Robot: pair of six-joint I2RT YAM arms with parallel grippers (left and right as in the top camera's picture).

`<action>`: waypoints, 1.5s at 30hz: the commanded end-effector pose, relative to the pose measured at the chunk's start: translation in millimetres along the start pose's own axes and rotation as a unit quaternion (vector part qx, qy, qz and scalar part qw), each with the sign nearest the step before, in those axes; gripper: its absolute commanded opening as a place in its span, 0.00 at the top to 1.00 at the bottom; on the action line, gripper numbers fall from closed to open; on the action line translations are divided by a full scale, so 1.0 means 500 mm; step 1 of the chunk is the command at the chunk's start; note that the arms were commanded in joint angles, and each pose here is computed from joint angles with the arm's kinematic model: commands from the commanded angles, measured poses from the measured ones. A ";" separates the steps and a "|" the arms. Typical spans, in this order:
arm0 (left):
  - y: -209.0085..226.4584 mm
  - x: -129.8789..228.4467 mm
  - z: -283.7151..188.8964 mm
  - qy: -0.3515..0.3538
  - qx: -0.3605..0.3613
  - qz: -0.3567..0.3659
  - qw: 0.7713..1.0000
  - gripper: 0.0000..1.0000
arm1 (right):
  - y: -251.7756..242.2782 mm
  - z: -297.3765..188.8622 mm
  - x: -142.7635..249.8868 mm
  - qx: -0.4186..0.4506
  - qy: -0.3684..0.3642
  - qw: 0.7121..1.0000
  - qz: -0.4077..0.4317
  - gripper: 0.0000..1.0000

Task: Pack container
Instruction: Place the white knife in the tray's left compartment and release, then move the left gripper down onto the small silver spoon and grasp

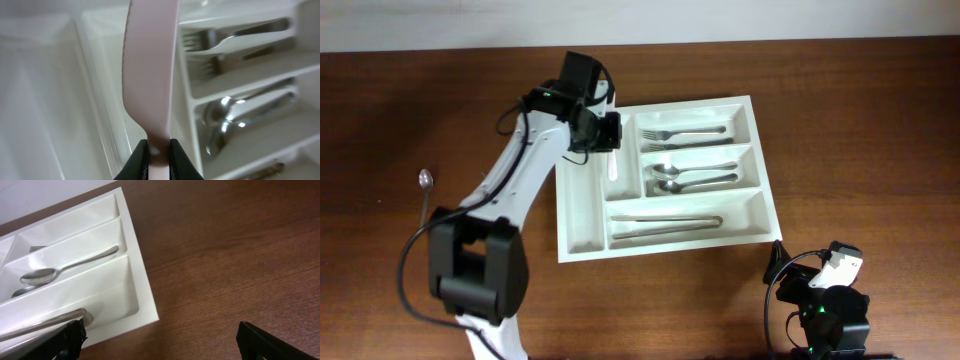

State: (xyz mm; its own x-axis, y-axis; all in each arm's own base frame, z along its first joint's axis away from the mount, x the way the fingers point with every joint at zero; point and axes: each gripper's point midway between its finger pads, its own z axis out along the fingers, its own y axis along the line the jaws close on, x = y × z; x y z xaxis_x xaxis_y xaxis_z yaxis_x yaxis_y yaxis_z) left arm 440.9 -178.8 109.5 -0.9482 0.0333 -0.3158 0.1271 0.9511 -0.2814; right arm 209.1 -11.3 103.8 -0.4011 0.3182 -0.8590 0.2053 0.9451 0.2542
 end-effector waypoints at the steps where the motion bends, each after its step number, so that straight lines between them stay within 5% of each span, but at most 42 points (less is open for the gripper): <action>1: 0.018 0.004 0.046 0.015 -0.014 -0.021 1.000 0.98 | -0.010 0.001 -0.003 0.012 -0.008 1.000 0.001 0.01; 6: 0.016 0.016 0.075 0.033 -0.004 -0.024 0.999 0.93 | -0.010 0.001 -0.003 0.012 -0.008 1.000 0.001 0.01; 8: 0.014 0.004 0.066 0.025 -0.001 -0.024 0.999 0.46 | -0.010 0.001 -0.003 0.012 -0.008 1.000 0.001 0.01; 9: 0.010 -0.014 0.048 0.014 0.001 -0.024 1.000 0.34 | -0.010 0.001 -0.003 0.012 -0.008 1.000 0.001 0.01; 17: 0.031 -0.113 -0.138 -0.047 -0.007 0.002 0.999 0.30 | -0.010 0.001 -0.003 0.012 -0.008 1.000 0.001 0.01; 23: 0.249 -0.100 -0.274 -0.054 -0.195 -0.051 0.978 0.08 | -0.010 0.001 -0.003 0.012 -0.008 1.000 0.001 0.01; 26: 0.365 -0.060 -0.309 -0.024 -0.266 -0.097 0.959 0.06 | -0.010 0.001 -0.003 0.012 -0.008 1.000 0.001 0.01; 34: 0.615 0.042 -0.315 0.034 -0.302 -0.232 0.924 0.17 | -0.010 0.001 -0.003 0.012 -0.008 1.000 0.001 0.01; 45: 0.740 0.086 -0.231 0.088 -0.362 -0.252 0.893 0.29 | -0.010 0.001 -0.003 0.012 -0.008 1.000 0.001 0.01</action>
State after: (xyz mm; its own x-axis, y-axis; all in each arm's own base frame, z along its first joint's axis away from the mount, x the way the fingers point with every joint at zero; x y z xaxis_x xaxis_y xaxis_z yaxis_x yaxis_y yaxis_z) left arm 420.1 197.0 118.0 -0.8530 -0.4856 -0.1913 -0.5189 0.8283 0.2114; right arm 209.1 -11.4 103.8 -0.4011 0.3180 -0.8591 0.2055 0.9452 0.2539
